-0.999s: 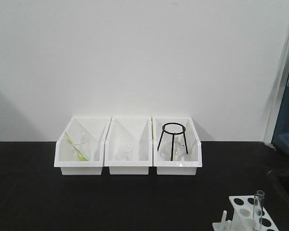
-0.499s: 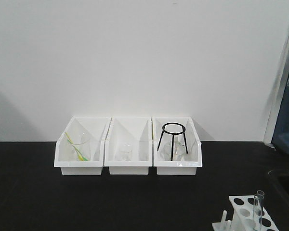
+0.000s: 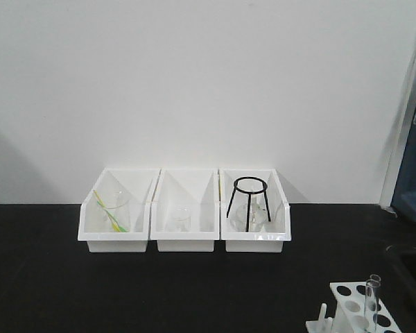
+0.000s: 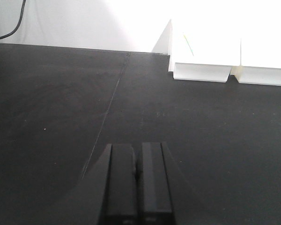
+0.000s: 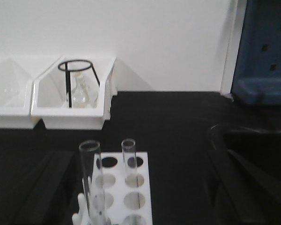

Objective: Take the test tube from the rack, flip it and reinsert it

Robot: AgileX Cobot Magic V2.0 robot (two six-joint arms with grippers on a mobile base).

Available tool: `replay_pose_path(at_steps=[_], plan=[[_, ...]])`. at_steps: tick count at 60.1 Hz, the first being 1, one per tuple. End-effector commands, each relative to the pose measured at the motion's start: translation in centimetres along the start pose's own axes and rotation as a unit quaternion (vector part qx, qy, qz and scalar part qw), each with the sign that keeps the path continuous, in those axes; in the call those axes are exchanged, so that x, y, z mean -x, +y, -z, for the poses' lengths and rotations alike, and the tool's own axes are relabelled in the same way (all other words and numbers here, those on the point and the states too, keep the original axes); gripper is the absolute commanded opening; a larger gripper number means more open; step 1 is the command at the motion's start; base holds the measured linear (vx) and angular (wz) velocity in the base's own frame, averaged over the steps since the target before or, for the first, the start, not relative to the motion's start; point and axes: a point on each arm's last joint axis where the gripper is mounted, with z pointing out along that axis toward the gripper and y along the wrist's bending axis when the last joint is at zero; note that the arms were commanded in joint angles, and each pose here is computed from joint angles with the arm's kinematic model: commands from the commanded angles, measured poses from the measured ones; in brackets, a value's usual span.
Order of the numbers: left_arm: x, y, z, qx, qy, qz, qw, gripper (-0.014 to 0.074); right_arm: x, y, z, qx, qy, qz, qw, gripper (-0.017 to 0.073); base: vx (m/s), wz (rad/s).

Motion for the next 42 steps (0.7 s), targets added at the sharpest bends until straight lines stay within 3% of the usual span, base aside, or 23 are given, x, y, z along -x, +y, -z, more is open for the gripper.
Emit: replay_pose_path(at_steps=[1,15,22,34,42], plan=[[0.7,-0.2,0.1,-0.011,-0.043,0.002,0.999,-0.0006,1.1,0.5,-0.9,0.031,-0.071,0.019,0.997,0.0540,0.00,0.00],[0.7,-0.2,0.1,-0.011,-0.043,0.002,0.999,-0.0006,-0.2,1.9,-3.4,0.109,-0.074,0.036,0.991,0.0517,0.00,0.00],[0.7,-0.2,0.1,-0.011,-0.043,0.002,0.999,-0.0006,-0.9,1.8,-4.5,0.107,-0.073,0.012,0.991,0.0517,0.00,0.00],[0.7,-0.2,0.1,-0.011,-0.043,0.002,0.999,-0.0006,-1.9,1.5,-5.8,0.096,-0.073,-0.007,0.993,0.0517,0.00,0.00],[0.7,-0.2,0.1,-0.011,-0.043,0.002,0.999,-0.0006,-2.4,1.4,-6.8,0.091,-0.068,-0.003,0.994,0.0517,0.00,0.00]])
